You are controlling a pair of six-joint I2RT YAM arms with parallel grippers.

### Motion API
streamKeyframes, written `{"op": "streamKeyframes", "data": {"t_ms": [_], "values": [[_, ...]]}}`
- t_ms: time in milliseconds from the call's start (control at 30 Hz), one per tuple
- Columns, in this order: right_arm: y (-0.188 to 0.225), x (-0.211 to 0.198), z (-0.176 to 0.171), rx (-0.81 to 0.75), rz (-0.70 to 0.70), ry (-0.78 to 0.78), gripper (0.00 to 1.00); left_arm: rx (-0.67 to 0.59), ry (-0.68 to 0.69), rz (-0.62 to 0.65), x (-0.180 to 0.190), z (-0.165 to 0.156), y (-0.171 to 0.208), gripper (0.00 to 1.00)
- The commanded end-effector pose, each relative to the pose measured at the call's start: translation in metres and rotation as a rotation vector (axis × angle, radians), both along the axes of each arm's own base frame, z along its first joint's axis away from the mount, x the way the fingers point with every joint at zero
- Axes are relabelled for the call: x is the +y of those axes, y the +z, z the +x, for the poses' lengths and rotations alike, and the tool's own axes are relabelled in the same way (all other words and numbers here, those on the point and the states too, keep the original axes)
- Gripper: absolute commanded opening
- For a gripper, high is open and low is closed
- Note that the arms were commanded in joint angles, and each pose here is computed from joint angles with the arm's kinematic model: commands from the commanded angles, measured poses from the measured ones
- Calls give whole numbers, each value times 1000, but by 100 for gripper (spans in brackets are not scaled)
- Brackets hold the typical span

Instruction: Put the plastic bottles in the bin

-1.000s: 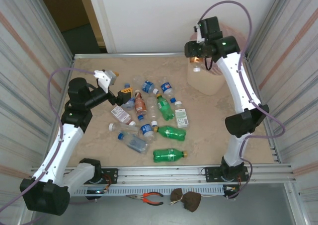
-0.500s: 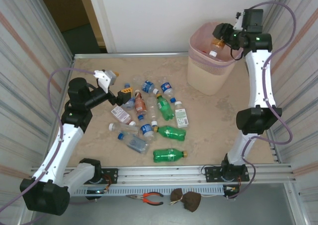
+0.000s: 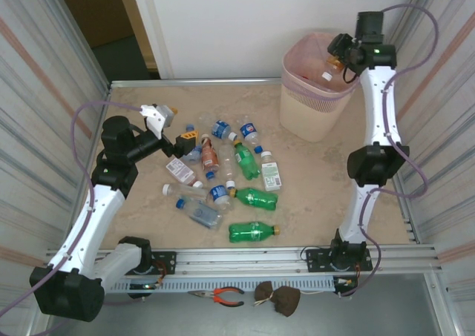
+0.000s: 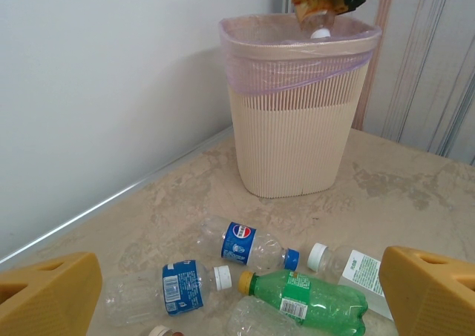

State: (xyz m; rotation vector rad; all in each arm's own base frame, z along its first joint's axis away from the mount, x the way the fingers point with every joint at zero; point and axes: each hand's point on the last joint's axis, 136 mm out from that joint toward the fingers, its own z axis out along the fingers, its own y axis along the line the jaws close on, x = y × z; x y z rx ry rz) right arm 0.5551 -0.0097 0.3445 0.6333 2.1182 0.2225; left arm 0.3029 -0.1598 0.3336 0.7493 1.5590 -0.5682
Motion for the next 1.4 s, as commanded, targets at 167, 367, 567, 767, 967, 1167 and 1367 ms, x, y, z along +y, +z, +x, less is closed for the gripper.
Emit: {"op": "streamKeyframes", "data": {"t_ms": [167,367,567,767,967,1167,1367], "values": [[-45,-11,12,120,-251,-124,59,-18,-15,4,-3,-3,5,97],[-85,-9,26,186,-246,-114,59,-17,-12,8,-2,-3,4,97],[-131,-5,32,280,-226,-75,59,-18,-14,8,-2,-3,4,97],[-173,-1,26,401,-212,-9,61,-14,-12,9,-2,-2,3,97],[-190,-13,6,519,-300,8,67,-13,-11,11,-2,-2,2,97],[-183,-26,-5,555,-358,-4,75,-9,-14,8,-3,-1,2,97],[-157,-20,-4,493,-354,5,82,-9,-15,8,-3,-2,2,97]]}}
